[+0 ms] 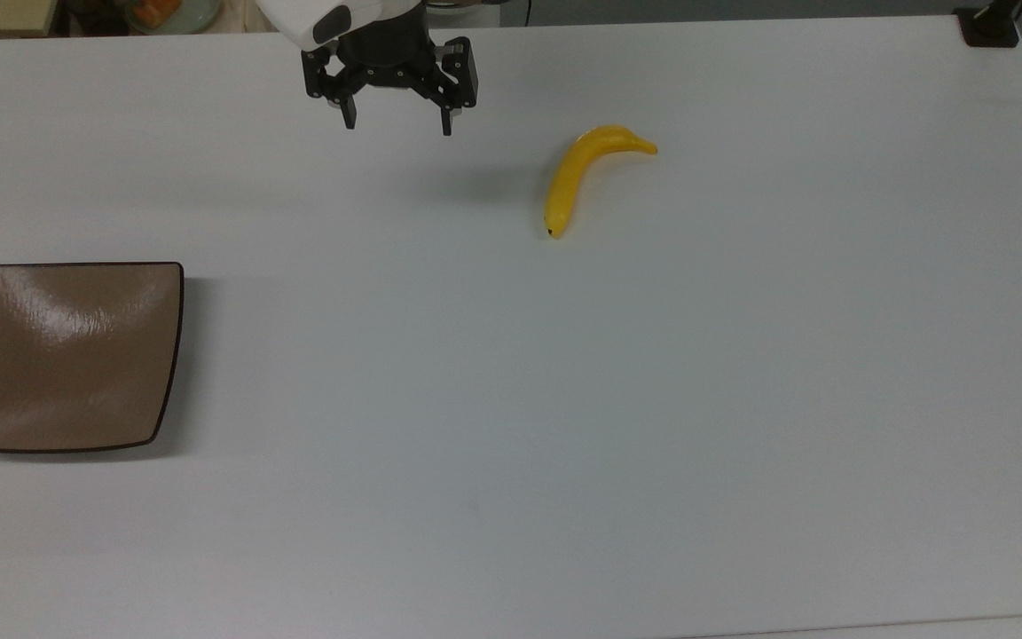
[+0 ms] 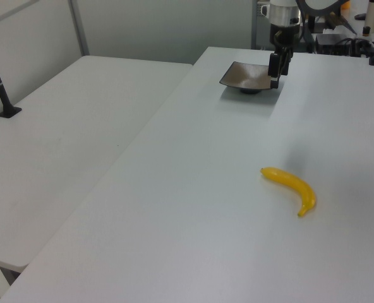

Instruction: Bananas placed on a ceramic plate

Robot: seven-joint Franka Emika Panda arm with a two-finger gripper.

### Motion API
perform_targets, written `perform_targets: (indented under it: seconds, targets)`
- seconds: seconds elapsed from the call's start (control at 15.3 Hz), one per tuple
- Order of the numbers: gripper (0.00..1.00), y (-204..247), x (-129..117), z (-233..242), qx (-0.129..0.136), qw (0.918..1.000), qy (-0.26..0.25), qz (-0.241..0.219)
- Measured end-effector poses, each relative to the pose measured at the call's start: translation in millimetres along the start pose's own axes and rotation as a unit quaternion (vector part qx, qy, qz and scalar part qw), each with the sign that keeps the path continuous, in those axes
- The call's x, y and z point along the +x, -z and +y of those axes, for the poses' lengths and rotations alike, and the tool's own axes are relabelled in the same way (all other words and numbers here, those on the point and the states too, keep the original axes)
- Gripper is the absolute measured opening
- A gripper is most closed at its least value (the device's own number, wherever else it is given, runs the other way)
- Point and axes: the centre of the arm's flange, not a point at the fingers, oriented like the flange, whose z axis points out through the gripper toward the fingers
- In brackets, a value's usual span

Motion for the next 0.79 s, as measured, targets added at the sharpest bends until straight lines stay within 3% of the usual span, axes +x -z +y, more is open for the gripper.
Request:
perform_targets:
  seconds: [0.79]
  targets:
    - [1.00,-7.8,-2.6,0.0,-0.001,1.0000,0.001,-0.008]
